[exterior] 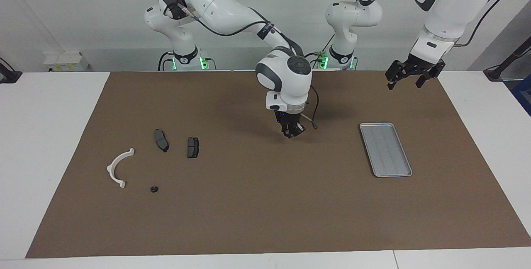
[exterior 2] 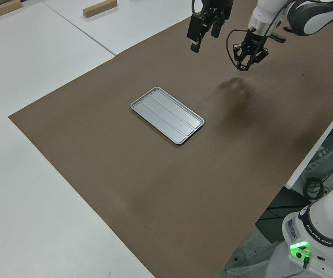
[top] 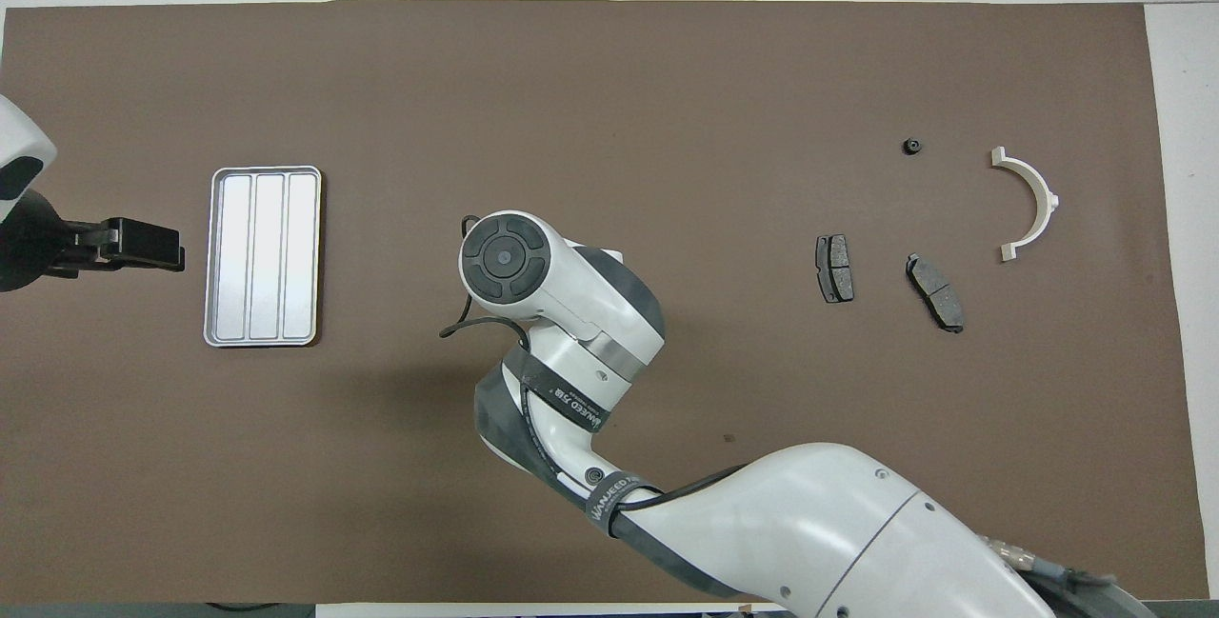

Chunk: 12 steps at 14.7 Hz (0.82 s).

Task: Pick bearing gear from pile to tray
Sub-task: 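Carry the bearing with the right gripper to mid-table and release it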

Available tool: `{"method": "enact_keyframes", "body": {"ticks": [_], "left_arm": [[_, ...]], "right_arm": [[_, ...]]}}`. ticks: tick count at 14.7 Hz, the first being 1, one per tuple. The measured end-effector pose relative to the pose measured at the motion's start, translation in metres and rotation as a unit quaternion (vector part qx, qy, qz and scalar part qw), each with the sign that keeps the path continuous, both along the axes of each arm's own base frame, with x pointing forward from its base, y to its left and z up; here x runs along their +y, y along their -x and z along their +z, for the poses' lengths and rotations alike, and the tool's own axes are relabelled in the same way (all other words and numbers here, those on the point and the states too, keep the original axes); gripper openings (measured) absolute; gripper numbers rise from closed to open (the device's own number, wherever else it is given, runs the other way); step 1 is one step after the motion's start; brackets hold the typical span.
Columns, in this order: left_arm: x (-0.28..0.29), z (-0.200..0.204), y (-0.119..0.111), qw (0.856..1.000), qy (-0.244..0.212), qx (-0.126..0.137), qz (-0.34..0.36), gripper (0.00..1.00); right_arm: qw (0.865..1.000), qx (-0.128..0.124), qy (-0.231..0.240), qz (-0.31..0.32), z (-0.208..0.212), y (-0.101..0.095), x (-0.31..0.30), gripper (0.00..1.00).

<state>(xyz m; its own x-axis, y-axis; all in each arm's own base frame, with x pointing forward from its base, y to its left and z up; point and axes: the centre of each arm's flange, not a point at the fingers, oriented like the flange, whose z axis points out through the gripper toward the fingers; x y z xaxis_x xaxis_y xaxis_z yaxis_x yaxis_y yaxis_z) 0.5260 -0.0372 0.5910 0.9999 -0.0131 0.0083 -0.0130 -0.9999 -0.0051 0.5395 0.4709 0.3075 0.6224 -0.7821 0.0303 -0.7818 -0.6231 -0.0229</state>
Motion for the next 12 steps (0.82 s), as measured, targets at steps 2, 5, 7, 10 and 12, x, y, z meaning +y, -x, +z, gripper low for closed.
{"method": "enact_keyframes", "body": {"ticks": [2, 5, 7, 10, 12], "left_arm": [[0.0, 0.0, 0.0, 1.0, 0.0, -0.001, 0.001, 1.0], [0.0, -0.001, 0.0, 1.0, 0.0, -0.001, 0.002, 1.0], [-0.001, -0.003, 0.0, 1.0, 0.0, -0.002, 0.003, 1.0], [-0.002, -0.006, 0.003, 1.0, 0.001, -0.003, 0.002, 1.0], [-0.003, -0.006, 0.004, 1.0, 0.001, -0.004, 0.004, 1.0]], "right_arm": [[1.0, -0.002, -0.002, -0.006, -0.008, -0.007, -0.006, 0.35], [1.0, -0.021, -0.006, 0.003, -0.009, -0.009, -0.006, 0.35], [0.999, -0.033, -0.01, 0.014, -0.018, -0.004, -0.005, 0.35], [0.999, -0.035, -0.01, 0.016, -0.019, -0.002, -0.006, 0.39], [0.999, -0.035, -0.008, 0.015, -0.019, -0.003, -0.007, 0.43]]}}
